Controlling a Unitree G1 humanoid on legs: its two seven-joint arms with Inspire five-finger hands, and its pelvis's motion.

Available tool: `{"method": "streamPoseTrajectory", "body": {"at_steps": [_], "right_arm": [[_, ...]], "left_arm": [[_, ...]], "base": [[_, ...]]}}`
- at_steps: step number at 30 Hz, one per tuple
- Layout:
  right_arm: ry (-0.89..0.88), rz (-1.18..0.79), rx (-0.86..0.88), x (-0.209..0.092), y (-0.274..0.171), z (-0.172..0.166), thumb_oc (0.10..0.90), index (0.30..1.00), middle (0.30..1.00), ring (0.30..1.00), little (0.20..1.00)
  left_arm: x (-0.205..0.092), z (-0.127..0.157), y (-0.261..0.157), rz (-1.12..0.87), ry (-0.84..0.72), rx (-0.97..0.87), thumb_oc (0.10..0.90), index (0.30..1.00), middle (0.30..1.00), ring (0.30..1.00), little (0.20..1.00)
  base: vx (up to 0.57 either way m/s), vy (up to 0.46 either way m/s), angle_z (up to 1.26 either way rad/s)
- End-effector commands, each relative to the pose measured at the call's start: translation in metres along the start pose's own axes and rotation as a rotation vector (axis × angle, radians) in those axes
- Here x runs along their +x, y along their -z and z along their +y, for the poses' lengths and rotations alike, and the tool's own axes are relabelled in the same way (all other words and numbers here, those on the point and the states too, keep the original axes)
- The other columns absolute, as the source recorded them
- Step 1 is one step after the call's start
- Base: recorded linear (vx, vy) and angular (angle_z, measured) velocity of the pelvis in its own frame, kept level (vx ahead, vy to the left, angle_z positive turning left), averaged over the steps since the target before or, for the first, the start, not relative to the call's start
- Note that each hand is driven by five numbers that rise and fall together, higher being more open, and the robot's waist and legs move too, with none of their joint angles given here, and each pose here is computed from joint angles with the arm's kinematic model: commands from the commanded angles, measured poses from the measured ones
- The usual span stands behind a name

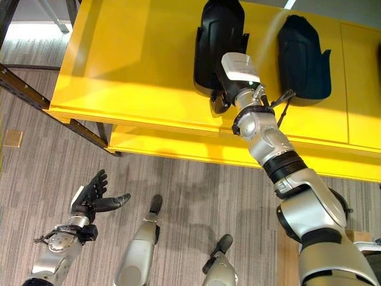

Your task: Move parts from the plastic box to the shelf.

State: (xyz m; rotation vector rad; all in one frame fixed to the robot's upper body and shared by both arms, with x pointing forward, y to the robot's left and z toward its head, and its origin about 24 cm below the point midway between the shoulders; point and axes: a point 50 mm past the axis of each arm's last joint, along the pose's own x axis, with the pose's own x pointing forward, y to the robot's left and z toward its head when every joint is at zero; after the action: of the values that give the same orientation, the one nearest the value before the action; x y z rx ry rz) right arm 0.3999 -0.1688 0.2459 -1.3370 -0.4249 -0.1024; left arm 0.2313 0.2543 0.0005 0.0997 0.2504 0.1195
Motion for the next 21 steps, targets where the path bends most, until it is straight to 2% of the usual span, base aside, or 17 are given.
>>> {"method": "streamPoseTrajectory", "body": {"at_steps": [1, 2, 3, 11, 21], "right_arm": [[0.244, -0.084, -0.059, 0.019, -0.017, -0.069, 0.4, 0.3, 0.3, 0.3, 0.3], [0.241, -0.093, -0.056, 0.019, -0.019, -0.068, 0.8, 0.86, 0.86, 0.86, 0.86], [0.236, -0.098, -0.052, 0.02, -0.021, -0.068, 0.9, 1.0, 1.0, 1.0, 1.0], [0.268, -0.191, -0.092, 0.019, -0.041, -0.082, 0.9, 1.0, 1.0, 1.0, 1.0], [0.402, -0.442, -0.146, -0.009, -0.082, -0.117, 0.9, 1.0, 1.0, 1.0, 1.0]], "left_arm": [[-0.004, -0.002, -0.009, -0.087, 0.023, -0.022, 0.9, 1.0, 1.0, 1.0, 1.0], [-0.004, -0.001, -0.01, -0.088, 0.019, -0.021, 0.9, 1.0, 1.0, 1.0, 1.0], [-0.004, -0.001, -0.01, -0.089, 0.017, -0.02, 0.9, 1.0, 1.0, 1.0, 1.0], [-0.004, 0.003, -0.009, -0.082, -0.001, -0.02, 0.9, 1.0, 1.0, 1.0, 1.0], [-0.004, 0.008, -0.008, -0.074, -0.04, -0.012, 0.9, 1.0, 1.0, 1.0, 1.0]], "base": [[0.0, 0.0, 0.0], [0.0, 0.0, 0.0], [0.0, 0.0, 0.0], [0.0, 0.0, 0.0], [0.0, 0.0, -0.01]]}}
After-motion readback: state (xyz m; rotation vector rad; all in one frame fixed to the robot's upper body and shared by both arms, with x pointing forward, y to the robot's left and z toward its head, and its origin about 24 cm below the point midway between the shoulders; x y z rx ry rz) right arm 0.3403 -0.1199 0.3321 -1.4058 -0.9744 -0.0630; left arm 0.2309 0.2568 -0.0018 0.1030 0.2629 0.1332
